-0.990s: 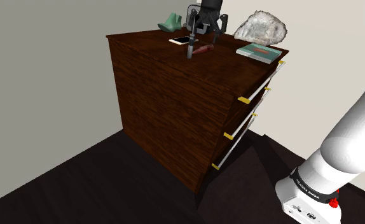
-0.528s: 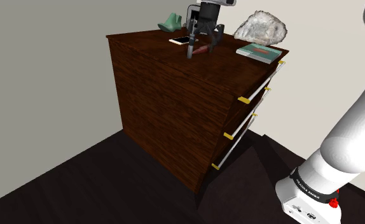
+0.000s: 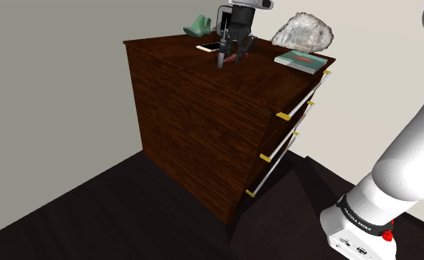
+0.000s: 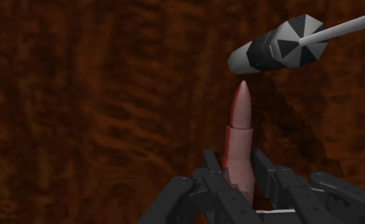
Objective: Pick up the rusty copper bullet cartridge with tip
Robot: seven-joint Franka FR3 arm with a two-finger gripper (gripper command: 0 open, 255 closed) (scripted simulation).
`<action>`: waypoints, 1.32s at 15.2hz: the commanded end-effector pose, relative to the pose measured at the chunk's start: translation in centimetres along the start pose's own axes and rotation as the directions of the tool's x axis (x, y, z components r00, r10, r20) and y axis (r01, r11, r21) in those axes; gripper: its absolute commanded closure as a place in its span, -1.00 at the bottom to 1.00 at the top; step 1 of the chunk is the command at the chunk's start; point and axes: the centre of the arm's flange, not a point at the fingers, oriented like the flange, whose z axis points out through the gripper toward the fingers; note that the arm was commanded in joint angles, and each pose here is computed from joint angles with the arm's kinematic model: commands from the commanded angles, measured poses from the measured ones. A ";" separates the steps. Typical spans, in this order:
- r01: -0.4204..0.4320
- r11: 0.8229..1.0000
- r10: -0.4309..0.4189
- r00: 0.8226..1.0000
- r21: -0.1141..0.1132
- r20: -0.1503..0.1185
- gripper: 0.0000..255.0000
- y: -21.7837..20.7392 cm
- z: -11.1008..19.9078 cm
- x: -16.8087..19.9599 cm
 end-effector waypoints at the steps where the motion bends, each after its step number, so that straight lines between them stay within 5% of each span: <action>1: 0.000 1.000 0.000 1.000 -0.002 0.001 1.00 0.0 0.1 0.0; 20: 0.000 1.000 0.000 1.000 -0.002 0.001 1.00 0.2 -7.8 -0.9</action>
